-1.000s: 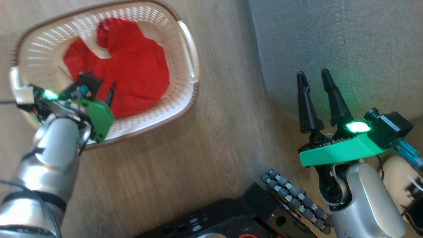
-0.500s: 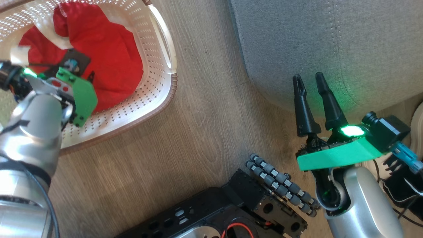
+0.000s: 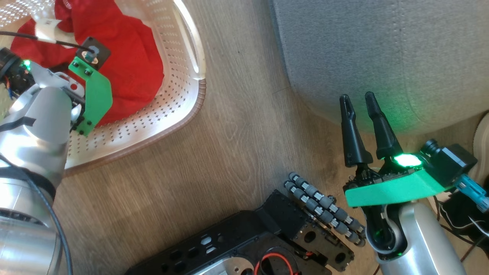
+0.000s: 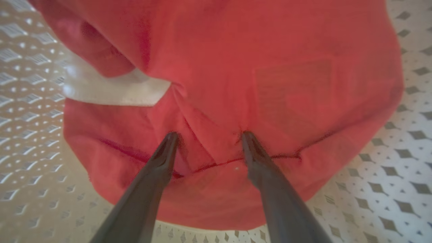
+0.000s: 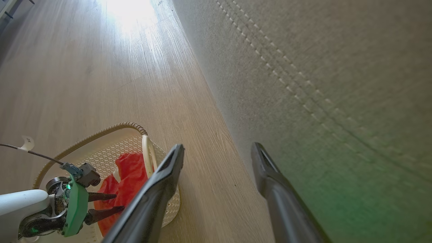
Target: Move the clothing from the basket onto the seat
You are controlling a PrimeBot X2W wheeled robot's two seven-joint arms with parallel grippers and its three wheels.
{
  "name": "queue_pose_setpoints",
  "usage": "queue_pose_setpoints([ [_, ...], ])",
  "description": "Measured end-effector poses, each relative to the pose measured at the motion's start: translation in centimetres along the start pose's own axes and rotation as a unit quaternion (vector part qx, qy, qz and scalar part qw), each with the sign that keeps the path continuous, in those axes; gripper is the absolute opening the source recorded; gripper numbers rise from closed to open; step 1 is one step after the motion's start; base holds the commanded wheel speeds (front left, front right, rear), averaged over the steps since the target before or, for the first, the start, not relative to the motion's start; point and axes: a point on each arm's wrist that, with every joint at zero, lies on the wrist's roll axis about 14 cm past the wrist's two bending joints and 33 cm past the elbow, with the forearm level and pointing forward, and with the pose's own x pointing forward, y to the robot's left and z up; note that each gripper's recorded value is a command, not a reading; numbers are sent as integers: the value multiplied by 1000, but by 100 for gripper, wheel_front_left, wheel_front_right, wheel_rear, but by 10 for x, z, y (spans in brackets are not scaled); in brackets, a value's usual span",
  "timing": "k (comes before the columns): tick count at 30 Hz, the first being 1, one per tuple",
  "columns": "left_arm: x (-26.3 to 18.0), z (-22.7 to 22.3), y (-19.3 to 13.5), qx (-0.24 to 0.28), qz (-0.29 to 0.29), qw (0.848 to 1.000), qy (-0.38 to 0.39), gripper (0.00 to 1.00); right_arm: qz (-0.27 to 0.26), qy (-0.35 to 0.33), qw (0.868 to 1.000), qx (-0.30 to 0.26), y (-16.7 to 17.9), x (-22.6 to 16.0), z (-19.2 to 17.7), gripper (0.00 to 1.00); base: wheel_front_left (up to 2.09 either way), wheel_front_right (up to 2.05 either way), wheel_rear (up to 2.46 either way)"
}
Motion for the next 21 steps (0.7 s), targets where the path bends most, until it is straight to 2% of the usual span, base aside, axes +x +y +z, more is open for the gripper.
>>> queue_pose_setpoints([
  [8, -1, -35, -5, -27, -10, 997, 72, 100, 20, 0, 1000, -5, 12, 6, -3, 100, 0, 0, 0],
  [14, 0, -49, -4, -38, -14, 996, 82, 100, 22, 11, 1000, -7, 15, 3, -11, 100, 0, 0, 0],
  [15, 0, -50, -4, -40, -15, 996, 81, 89, 22, 11, 1000, -7, 15, 3, -11, 100, 0, 0, 0],
  [16, 1, -50, -5, -40, -16, 996, 80, 56, 23, 12, 1000, -7, 15, 4, -12, 100, 0, 0, 0],
  [17, 1, -51, -6, -43, -17, 996, 81, 35, 23, 12, 1000, -7, 15, 4, -12, 100, 0, 0, 0],
  [18, 1, -51, -6, -47, -18, 996, 79, 0, 23, 12, 1000, -7, 15, 4, -12, 100, 0, 0, 0],
  [21, 1, -47, -5, -58, -18, 996, 60, 0, 25, 12, 1000, -6, 17, 5, -13, 100, 0, 0, 0],
])
